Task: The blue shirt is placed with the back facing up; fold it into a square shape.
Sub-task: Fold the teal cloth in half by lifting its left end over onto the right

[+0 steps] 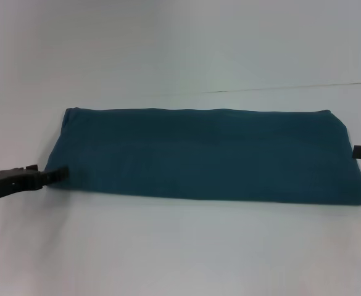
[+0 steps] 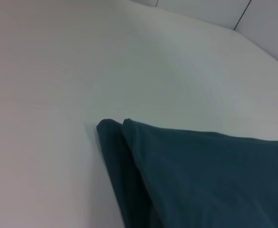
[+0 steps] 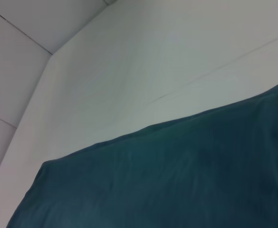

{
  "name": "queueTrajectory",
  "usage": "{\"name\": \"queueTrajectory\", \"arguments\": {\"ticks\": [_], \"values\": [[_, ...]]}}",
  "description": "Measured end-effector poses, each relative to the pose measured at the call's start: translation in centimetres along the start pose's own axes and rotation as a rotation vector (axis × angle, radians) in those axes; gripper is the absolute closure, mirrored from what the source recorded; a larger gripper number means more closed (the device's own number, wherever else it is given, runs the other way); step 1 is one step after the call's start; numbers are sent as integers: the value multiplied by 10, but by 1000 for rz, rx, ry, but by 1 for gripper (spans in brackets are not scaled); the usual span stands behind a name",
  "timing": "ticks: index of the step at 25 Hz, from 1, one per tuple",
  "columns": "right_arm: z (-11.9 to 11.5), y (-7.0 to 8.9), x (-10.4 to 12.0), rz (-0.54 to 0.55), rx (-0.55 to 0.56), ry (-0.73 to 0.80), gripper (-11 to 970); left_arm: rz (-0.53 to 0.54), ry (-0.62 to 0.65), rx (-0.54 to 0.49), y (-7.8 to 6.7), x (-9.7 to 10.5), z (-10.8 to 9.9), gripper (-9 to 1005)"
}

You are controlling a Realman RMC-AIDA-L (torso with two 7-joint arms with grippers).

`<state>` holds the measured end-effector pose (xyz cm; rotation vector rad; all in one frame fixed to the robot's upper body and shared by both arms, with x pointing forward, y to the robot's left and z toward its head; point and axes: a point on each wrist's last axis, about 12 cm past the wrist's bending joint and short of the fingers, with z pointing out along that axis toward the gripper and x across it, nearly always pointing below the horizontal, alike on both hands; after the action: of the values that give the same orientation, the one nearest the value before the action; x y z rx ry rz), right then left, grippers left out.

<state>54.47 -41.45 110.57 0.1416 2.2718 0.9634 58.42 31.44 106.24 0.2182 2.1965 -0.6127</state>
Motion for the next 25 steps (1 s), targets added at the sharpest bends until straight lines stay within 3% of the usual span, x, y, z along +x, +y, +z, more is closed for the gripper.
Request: {"name": "queueTrajectory", "arguments": {"ticks": [25], "values": [[5, -7, 10, -5, 67, 61, 81, 39, 27, 6, -8, -3, 8, 136]]}}
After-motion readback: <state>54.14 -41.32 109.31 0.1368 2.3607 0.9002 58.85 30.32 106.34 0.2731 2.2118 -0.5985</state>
